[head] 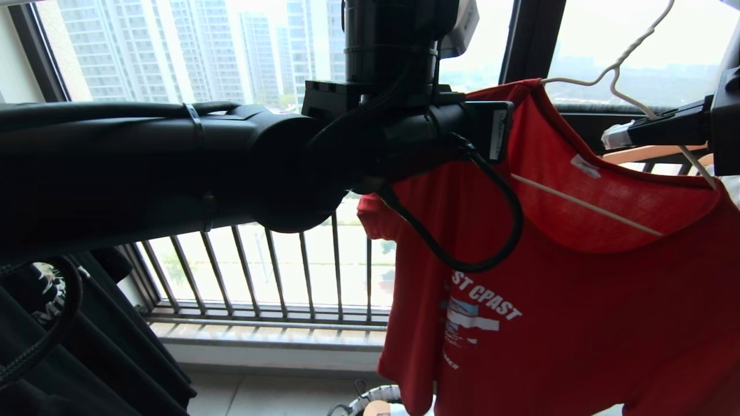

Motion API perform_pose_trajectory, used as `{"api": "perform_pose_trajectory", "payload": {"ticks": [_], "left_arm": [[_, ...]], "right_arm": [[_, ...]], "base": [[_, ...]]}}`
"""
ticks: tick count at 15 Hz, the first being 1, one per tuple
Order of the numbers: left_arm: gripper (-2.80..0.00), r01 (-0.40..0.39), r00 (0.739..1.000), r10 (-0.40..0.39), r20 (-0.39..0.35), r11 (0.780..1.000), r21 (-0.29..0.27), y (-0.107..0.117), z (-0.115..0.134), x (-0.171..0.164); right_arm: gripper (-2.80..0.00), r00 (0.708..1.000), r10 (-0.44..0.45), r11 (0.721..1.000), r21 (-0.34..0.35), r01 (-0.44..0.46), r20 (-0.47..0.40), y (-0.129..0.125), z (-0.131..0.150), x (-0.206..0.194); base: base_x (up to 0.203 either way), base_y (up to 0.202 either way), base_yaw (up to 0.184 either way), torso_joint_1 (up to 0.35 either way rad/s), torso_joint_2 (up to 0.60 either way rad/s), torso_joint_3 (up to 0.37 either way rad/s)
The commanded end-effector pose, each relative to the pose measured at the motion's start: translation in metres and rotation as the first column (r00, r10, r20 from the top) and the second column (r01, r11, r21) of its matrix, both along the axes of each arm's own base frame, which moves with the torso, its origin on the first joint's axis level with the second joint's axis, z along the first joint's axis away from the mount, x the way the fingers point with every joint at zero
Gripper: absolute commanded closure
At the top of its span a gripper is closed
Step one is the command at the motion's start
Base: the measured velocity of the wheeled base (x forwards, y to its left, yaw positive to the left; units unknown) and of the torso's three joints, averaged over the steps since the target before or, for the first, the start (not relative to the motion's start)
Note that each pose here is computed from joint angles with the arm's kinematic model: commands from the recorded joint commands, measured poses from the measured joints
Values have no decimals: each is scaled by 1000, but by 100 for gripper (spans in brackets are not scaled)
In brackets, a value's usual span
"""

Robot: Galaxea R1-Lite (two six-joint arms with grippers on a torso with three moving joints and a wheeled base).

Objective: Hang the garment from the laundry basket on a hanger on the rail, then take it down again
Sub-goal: Take the clothes off the clothes rack

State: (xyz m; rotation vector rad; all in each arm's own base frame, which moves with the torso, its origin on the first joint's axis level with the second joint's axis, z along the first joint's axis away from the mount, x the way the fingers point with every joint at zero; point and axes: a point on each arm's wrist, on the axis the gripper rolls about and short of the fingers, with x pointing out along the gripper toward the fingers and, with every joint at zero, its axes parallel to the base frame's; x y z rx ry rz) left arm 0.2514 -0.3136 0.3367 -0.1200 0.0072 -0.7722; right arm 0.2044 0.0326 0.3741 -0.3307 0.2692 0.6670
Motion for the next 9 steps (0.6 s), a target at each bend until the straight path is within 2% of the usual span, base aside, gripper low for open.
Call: {"api": "perform_pose_trajectory", "payload": {"ticks": [1, 5, 9], "left_arm": [[0, -6, 1000, 6, -1, 1000, 0, -4, -3, 6], [0, -21, 1000, 21, 9, 1000, -18, 0, 3, 5], [0, -75, 997, 76, 27, 996, -49, 16, 16, 7]], "right_arm": [[0, 1000, 5, 1000, -1, -5, 4, 0, 1, -2], [0, 1000, 3, 1000, -1, -3, 4, 0, 1, -2], [0, 1000, 1, 1000, -3, -1, -3, 0, -1, 0]], "base": [[0, 0, 0, 0, 0, 0], [0, 0, 0, 0, 0, 0], [0, 0, 0, 0, 0, 0]]}}
